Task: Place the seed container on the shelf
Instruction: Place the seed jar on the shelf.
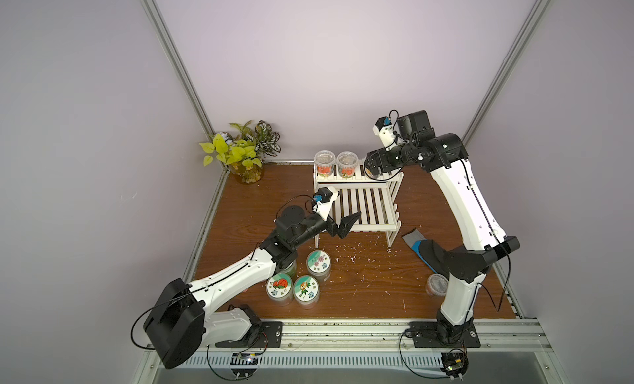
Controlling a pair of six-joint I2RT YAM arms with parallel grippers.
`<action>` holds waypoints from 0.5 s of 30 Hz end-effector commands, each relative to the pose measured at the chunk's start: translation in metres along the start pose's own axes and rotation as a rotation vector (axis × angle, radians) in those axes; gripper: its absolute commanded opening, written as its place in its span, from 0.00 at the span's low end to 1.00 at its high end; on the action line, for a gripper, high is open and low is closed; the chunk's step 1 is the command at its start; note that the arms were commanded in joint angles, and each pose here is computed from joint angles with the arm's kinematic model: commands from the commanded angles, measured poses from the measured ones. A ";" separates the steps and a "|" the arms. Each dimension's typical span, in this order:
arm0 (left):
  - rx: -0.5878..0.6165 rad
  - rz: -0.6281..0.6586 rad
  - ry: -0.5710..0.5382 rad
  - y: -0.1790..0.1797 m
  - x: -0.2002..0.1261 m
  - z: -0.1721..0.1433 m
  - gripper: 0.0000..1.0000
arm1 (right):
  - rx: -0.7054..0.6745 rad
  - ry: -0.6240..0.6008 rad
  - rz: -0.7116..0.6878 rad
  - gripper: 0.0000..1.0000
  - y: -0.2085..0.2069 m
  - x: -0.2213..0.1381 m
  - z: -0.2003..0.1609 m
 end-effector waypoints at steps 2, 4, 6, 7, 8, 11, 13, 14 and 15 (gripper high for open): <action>0.018 -0.015 -0.049 0.000 0.003 0.019 1.00 | -0.009 -0.138 -0.082 0.99 -0.010 -0.028 0.026; 0.019 -0.014 -0.052 0.000 0.003 0.020 1.00 | -0.001 -0.188 -0.107 0.99 -0.012 -0.035 0.031; 0.019 -0.012 -0.055 0.000 0.003 0.021 1.00 | -0.015 -0.244 -0.099 0.99 -0.007 -0.037 0.032; 0.020 -0.008 -0.059 0.000 0.003 0.022 1.00 | -0.017 -0.261 -0.087 0.99 -0.004 -0.036 0.029; 0.019 -0.008 -0.056 0.000 0.003 0.021 1.00 | -0.025 -0.281 -0.064 0.99 0.000 -0.036 0.025; 0.018 -0.004 -0.052 0.002 0.004 0.021 1.00 | 0.034 -0.307 -0.078 0.99 -0.001 -0.039 0.011; 0.018 -0.005 -0.048 0.002 0.004 0.021 1.00 | 0.076 -0.324 -0.098 0.97 -0.004 -0.040 0.003; 0.017 -0.006 -0.049 0.001 0.005 0.021 1.00 | 0.083 -0.335 -0.089 0.96 -0.002 -0.042 0.000; 0.018 -0.007 -0.046 0.001 0.005 0.021 1.00 | 0.089 -0.336 -0.078 0.96 -0.001 -0.042 -0.002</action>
Point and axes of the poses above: each gripper's point midway between its finger pads, its own x axis out along the fingers, its own y axis along the line the jaws close on, z = x × y, the point moved 5 cm from there along -x, back along the fingers, and after that the axes turned 8 degrees about -x, right-handed, at the moved point
